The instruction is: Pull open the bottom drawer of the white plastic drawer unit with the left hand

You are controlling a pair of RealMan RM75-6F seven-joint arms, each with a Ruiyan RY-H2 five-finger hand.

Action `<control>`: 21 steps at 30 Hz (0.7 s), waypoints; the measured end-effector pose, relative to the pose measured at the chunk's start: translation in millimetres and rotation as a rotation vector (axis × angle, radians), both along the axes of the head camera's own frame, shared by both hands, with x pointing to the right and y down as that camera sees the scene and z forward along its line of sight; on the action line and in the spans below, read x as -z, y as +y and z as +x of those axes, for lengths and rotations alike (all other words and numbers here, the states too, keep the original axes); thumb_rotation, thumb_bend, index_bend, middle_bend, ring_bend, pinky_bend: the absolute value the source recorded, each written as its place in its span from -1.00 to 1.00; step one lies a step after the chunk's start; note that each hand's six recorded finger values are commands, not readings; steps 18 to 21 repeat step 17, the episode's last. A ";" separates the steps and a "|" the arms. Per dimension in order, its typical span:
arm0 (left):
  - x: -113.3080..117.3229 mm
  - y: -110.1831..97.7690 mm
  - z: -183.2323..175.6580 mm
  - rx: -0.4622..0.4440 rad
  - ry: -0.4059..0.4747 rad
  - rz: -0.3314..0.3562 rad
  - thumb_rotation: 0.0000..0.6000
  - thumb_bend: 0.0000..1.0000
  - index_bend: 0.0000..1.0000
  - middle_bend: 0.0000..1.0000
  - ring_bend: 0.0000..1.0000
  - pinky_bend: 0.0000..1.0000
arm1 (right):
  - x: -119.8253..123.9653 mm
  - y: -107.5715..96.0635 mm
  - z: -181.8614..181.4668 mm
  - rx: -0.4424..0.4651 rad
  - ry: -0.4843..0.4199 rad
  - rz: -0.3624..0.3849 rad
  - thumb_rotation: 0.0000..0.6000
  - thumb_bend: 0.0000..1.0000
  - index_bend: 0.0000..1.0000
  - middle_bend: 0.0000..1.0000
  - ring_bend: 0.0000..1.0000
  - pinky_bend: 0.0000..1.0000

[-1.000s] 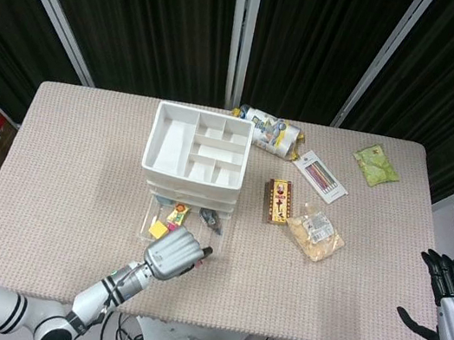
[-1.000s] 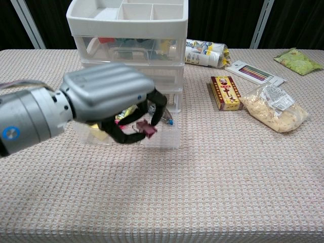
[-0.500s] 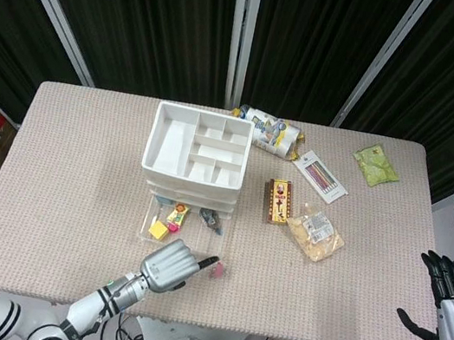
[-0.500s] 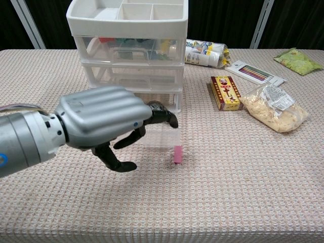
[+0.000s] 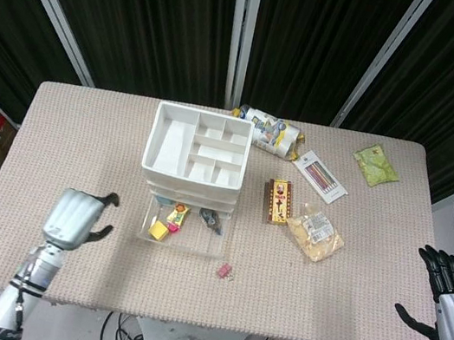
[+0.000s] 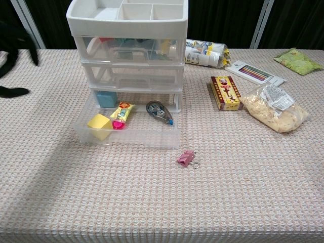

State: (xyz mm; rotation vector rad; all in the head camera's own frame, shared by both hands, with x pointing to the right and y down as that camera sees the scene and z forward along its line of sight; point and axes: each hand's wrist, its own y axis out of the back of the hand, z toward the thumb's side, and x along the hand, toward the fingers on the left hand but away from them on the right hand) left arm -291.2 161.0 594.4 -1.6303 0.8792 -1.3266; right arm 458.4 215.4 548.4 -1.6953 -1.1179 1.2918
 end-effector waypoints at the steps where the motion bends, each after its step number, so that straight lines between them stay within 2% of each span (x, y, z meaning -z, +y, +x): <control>1: 3.4 1.5 -24.8 0.068 -0.029 0.006 1.00 -0.68 -0.11 0.30 0.40 0.81 | -0.9 -0.5 -0.4 0.002 -0.002 -0.002 1.00 -0.82 -1.00 -0.88 -1.00 -0.96; 2: 5.3 3.2 -41.1 0.111 -0.047 0.009 1.00 -0.70 -0.23 0.15 0.20 0.53 | -1.7 -1.1 -0.9 0.004 -0.003 -0.002 1.00 -0.82 -1.00 -0.88 -1.00 -0.96; 3: 6.2 4.9 -53.9 0.142 -0.056 0.009 1.00 -0.72 -0.39 -0.07 -0.07 0.15 | -2.5 -2.2 -1.5 0.006 -0.004 -0.002 1.00 -0.82 -1.00 -0.88 -1.00 -0.97; 5: 6.2 7.9 -76.8 0.186 -0.061 0.009 1.00 -0.73 -0.61 -0.41 -0.43 -0.35 | -3.3 -4.1 -2.6 0.009 -0.008 0.000 1.00 -0.82 -1.00 -0.88 -1.00 -0.97; 6: 6.1 9.0 -87.3 0.198 -0.065 0.010 1.00 -0.73 -0.64 -0.48 -0.49 -0.45 | -3.9 -5.5 -3.0 0.010 -0.011 0.001 1.00 -0.82 -1.00 -0.88 -1.00 -0.98; 9: 5.7 14.6 -123.8 0.221 -0.111 0.028 1.00 -0.74 -0.66 -0.53 -0.54 -0.50 | -6.1 -8.2 -2.6 0.009 -0.009 0.000 1.00 -0.82 -1.00 -0.88 -1.00 -0.99; 13: 9.5 33.8 -169.8 0.241 -0.197 0.030 1.00 -0.75 -0.66 -0.53 -0.54 -0.50 | -10.1 -9.7 -3.6 0.006 -0.002 -0.006 1.00 -0.82 -1.00 -0.88 -1.00 -0.99; 17: 15.7 52.5 -184.2 0.262 -0.181 0.001 1.00 -0.75 -0.66 -0.53 -0.54 -0.50 | -14.4 -10.1 -6.6 0.005 0.000 -0.013 1.00 -0.82 -1.00 -0.88 -1.00 -0.99; 21: 15.7 52.5 -184.2 0.262 -0.181 0.001 1.00 -0.75 -0.66 -0.53 -0.54 -0.50 | -14.4 -10.1 -6.6 0.005 0.000 -0.013 1.00 -0.82 -1.00 -0.88 -1.00 -0.99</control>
